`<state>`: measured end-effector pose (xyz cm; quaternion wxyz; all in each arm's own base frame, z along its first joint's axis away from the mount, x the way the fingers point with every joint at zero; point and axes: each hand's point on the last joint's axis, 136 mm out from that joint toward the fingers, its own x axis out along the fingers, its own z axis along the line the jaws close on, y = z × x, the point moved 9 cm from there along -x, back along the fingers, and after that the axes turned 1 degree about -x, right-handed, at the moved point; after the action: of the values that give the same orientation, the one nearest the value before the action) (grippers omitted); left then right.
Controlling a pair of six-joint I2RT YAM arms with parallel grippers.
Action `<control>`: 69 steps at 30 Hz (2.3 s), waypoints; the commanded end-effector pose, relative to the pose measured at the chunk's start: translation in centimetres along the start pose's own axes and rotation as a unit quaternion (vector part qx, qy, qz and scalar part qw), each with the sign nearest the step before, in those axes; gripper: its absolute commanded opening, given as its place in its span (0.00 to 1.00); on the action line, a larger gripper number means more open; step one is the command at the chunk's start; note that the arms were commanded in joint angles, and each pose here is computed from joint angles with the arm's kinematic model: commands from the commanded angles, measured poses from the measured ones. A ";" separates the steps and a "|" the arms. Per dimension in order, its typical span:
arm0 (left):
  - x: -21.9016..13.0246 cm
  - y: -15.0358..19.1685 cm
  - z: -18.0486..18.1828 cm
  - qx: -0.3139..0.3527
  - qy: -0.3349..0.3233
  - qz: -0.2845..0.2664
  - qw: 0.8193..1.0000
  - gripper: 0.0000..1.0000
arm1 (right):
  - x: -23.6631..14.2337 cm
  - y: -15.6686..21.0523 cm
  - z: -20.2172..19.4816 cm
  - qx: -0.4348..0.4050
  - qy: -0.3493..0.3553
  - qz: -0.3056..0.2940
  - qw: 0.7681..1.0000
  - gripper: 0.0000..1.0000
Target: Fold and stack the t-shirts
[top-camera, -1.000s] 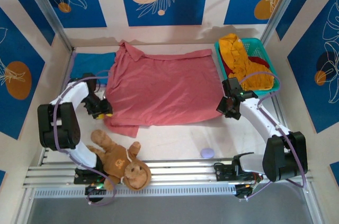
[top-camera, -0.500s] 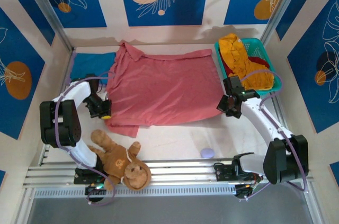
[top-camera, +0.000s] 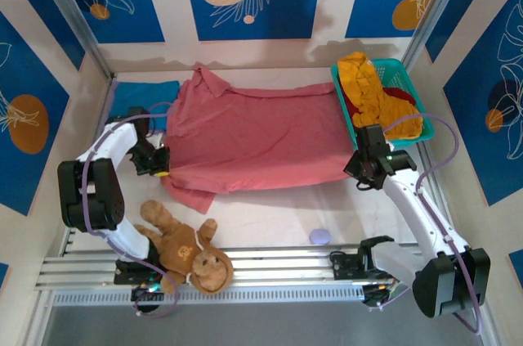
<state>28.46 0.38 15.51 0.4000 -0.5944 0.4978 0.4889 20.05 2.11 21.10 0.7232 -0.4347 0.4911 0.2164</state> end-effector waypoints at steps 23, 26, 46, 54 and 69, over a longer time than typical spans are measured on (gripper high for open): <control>-2.3 -4.9 -2.1 -0.003 0.083 0.004 0.996 0.00 | 3.3 -4.0 4.2 -0.041 0.045 0.048 0.997 0.00; -2.5 -5.8 -2.1 -0.003 0.076 0.003 0.997 0.00 | 4.2 -4.4 4.7 -0.054 0.057 0.052 0.996 0.00; -1.2 -10.3 -1.8 -0.017 0.084 0.020 0.996 0.00 | 7.3 -5.6 6.5 -0.048 0.118 0.030 0.991 0.00; -0.3 -10.9 -1.4 -0.022 0.073 0.024 0.997 0.00 | 9.0 -5.1 7.2 -0.056 0.139 0.031 0.988 0.00; -0.7 -11.3 -0.7 -0.025 0.056 0.005 0.998 0.44 | 8.0 -4.0 9.4 -0.122 0.118 0.024 0.985 0.38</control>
<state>39.50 1.22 15.06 0.3440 -0.6198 0.5244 0.4717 31.58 6.34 14.76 0.5893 -0.5111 0.5744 0.2483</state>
